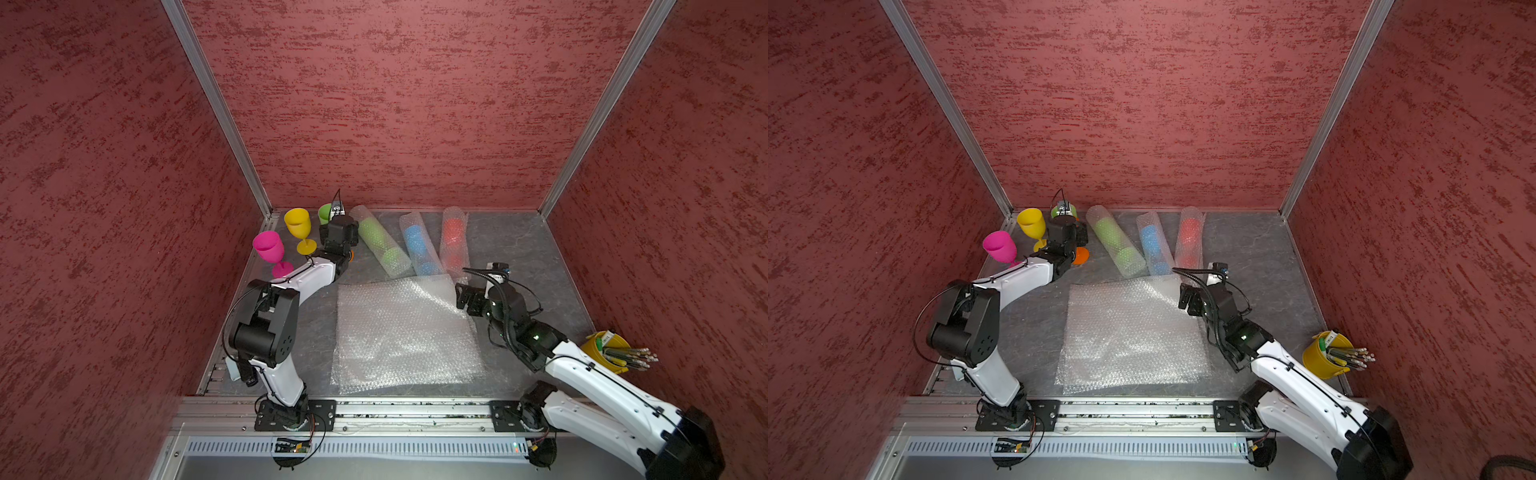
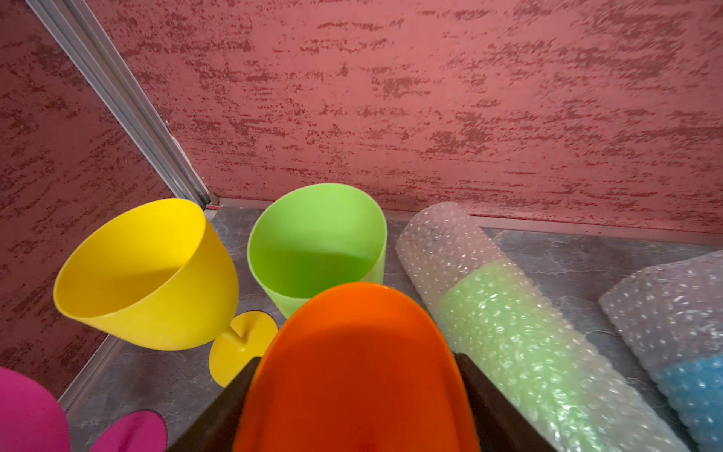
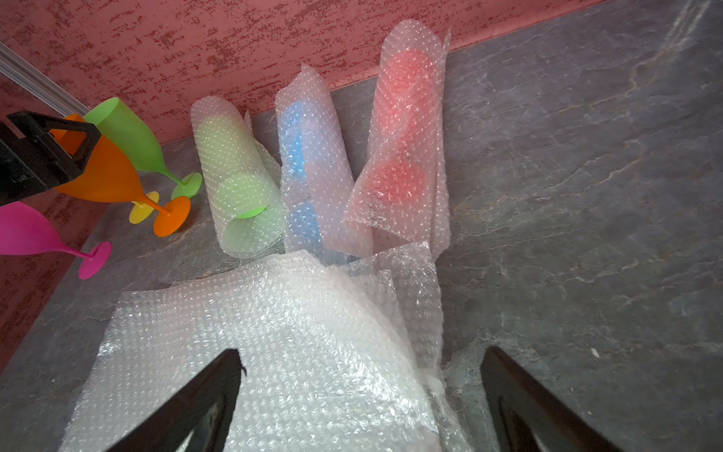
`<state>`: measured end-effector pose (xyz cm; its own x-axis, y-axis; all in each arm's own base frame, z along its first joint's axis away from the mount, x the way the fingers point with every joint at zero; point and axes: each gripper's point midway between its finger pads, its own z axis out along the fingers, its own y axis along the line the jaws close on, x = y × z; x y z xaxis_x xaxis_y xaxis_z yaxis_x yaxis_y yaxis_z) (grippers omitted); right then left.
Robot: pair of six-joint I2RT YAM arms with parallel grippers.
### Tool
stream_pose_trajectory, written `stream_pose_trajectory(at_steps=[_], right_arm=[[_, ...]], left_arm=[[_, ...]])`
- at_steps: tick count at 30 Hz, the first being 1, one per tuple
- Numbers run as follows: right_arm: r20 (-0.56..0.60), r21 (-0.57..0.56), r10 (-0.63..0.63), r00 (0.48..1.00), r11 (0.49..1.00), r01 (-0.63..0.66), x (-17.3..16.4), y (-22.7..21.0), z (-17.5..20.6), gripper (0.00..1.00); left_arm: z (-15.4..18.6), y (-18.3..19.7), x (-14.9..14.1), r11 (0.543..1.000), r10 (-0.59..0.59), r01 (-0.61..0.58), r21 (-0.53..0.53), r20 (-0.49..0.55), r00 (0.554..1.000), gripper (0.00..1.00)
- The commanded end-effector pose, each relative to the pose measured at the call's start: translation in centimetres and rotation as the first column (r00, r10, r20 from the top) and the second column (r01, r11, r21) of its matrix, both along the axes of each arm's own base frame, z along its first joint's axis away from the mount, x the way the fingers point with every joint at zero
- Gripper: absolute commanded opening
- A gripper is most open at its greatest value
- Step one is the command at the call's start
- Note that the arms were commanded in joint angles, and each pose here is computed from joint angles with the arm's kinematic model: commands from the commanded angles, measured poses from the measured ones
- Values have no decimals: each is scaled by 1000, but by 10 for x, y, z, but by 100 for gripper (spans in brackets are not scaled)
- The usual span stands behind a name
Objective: Unpack wine glasses from bubble wrap
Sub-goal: Place the wine glass at the center of the board.
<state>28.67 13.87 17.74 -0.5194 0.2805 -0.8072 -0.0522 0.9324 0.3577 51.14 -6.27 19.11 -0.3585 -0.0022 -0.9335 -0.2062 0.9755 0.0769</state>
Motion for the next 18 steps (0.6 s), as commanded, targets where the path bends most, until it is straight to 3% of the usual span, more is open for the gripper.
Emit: stream_pose_trajectory(at_steps=[1,18], right_arm=[[51,6,-15,999,1000,15,7,-1,12,97],[49,-11,-23,999,1000,24,12,0,9,97]], left_arm=[[29,16,10,999,43,-42,-12,92,995,73],[-6,69,-1,983,173,-170,-67,44,984,77]])
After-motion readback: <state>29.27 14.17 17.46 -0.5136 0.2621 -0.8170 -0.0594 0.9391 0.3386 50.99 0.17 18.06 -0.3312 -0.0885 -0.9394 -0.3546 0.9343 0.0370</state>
